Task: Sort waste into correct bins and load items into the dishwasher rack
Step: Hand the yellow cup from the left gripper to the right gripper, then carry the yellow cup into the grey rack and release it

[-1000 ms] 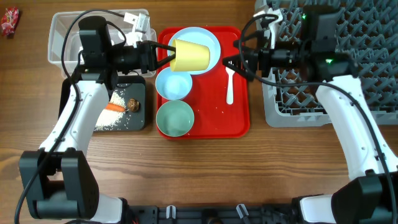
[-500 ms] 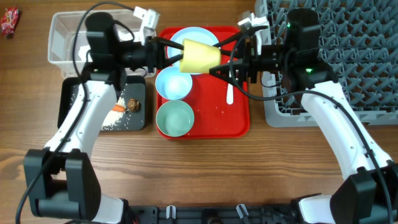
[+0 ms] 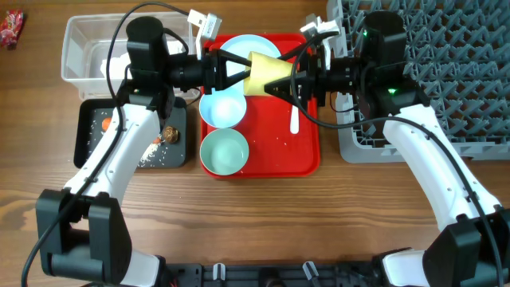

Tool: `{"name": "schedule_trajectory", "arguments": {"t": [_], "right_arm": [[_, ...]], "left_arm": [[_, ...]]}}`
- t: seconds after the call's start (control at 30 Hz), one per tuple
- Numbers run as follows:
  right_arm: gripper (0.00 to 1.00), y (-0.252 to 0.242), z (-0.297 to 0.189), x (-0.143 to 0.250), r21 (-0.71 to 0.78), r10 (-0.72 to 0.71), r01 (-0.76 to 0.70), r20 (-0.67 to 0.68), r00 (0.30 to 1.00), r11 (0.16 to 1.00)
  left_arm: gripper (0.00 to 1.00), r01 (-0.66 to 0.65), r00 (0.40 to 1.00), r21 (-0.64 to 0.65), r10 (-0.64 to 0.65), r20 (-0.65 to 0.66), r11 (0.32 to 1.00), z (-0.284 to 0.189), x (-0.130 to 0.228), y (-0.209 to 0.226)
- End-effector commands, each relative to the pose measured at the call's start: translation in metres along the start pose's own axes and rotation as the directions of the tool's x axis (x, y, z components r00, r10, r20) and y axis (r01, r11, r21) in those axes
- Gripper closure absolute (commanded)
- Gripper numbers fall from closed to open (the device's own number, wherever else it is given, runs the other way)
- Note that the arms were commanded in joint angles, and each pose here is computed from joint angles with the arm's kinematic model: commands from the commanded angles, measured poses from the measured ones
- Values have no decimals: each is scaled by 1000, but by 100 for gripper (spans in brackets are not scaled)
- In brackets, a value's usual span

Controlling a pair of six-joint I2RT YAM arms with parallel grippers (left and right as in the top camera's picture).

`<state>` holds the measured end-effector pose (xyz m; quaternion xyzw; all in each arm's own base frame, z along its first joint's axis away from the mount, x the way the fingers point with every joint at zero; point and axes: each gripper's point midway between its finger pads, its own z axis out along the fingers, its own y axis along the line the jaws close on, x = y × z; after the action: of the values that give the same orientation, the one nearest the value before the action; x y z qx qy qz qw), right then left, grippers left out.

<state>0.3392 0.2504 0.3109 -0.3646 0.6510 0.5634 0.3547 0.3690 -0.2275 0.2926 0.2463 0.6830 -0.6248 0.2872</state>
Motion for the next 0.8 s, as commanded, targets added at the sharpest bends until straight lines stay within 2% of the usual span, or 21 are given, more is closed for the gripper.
{"name": "schedule_trajectory", "arguments": {"t": [0.0, 0.03, 0.1, 0.17, 0.23, 0.3, 0.6, 0.7, 0.77], "right_arm": [[32, -1, 3, 4, -15, 3, -3, -7, 1000, 1000], [33, 0, 3, 4, -16, 1, -1, -7, 1000, 1000], [34, -1, 3, 4, -15, 1, -1, -7, 1000, 1000], [36, 0, 3, 4, -16, 1, -1, -7, 1000, 1000], [42, 0, 3, 4, -16, 1, -2, -7, 1000, 1000], [44, -2, 1, 3, -11, 6, -6, -5, 1000, 1000], [48, -21, -33, -1, 44, 61, -63, 34, 998, 997], [50, -46, -52, 5, 165, 143, -150, 58, 988, 975], [50, -74, -70, 18, 314, 234, -248, 82, 969, 917]], "left_arm": [[96, -29, 999, -19, 30, 22, 999, -1, -9, -5], [96, -29, 999, -21, 29, 23, 999, -1, -10, -4], [87, -29, 999, -23, 29, 25, 999, -1, -10, -4], [71, -29, 999, -23, 30, 25, 999, -1, -10, -4], [53, -29, 999, -23, 30, 25, 999, -1, -10, -4], [45, -29, 999, -23, 30, 25, 999, -1, -10, -4], [42, -1, 998, -64, 5, 58, 998, -20, -16, 8], [42, 34, 997, -85, -28, 66, 996, -28, -15, 15], [42, 55, 996, -92, -49, 69, 994, -31, -14, 18]]}}
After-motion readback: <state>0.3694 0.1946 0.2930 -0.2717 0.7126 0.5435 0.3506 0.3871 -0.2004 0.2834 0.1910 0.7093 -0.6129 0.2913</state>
